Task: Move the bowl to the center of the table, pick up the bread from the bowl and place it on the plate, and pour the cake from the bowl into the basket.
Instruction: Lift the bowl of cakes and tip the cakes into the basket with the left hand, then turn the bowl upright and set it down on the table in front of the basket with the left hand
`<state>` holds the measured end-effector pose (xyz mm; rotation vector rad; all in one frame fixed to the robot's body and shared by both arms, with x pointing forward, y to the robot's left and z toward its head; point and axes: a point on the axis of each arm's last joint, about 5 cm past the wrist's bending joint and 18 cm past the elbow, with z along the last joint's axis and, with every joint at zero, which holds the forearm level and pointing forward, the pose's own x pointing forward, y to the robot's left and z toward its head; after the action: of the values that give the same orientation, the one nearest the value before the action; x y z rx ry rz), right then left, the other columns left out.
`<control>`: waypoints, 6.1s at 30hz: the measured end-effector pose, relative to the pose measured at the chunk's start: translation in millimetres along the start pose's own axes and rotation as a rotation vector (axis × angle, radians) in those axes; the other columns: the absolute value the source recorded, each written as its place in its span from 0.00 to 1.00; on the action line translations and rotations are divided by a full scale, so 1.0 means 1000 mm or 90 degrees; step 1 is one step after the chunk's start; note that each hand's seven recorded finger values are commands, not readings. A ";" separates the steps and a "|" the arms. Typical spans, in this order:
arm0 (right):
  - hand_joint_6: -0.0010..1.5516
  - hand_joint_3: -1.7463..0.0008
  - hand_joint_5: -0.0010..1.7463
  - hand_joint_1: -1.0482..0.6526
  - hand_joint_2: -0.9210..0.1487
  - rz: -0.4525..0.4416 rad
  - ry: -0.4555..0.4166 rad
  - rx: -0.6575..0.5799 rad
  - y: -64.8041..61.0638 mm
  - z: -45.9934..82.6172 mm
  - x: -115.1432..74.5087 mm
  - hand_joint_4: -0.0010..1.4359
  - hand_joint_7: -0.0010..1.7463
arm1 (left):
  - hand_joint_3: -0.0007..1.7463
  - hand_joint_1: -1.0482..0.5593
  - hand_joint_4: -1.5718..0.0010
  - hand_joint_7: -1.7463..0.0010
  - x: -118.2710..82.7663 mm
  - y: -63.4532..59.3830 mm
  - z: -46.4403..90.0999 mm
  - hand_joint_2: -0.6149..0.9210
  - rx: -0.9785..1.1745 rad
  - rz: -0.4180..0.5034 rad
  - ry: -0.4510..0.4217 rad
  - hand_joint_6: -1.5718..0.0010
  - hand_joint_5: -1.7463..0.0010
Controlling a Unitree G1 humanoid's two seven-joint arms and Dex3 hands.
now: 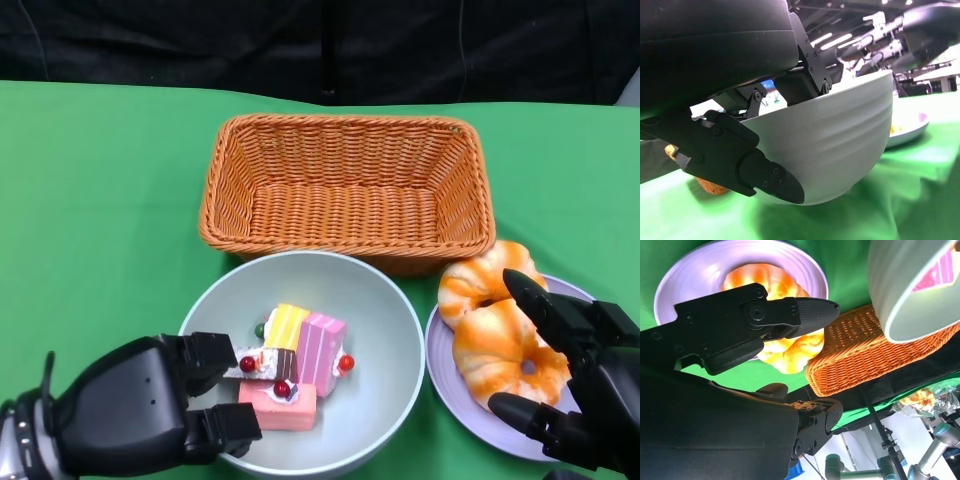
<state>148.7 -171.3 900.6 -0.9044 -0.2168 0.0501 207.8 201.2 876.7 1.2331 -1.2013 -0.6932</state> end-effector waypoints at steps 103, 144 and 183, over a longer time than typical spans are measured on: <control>0.22 0.81 0.37 0.27 0.00 0.020 0.015 0.013 0.012 0.005 0.002 0.07 0.02 | 0.96 0.63 0.35 0.00 0.173 0.018 -0.029 0.59 -0.952 0.498 0.540 0.47 0.00; 0.20 0.81 0.42 0.28 0.00 0.035 0.018 0.014 0.015 0.008 0.002 0.05 0.01 | 0.96 0.46 0.30 0.00 0.164 0.023 -0.053 0.59 -1.582 0.697 0.410 0.45 0.00; 0.20 0.81 0.45 0.28 0.00 0.047 0.022 0.014 0.014 0.006 -0.001 0.03 0.01 | 0.98 0.58 0.30 0.00 0.129 0.026 -0.052 0.62 -1.280 0.459 0.277 0.43 0.00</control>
<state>147.5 -157.6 893.3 -0.8913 -0.1501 0.1044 287.7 107.7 945.5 -0.7121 -0.0936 -0.6068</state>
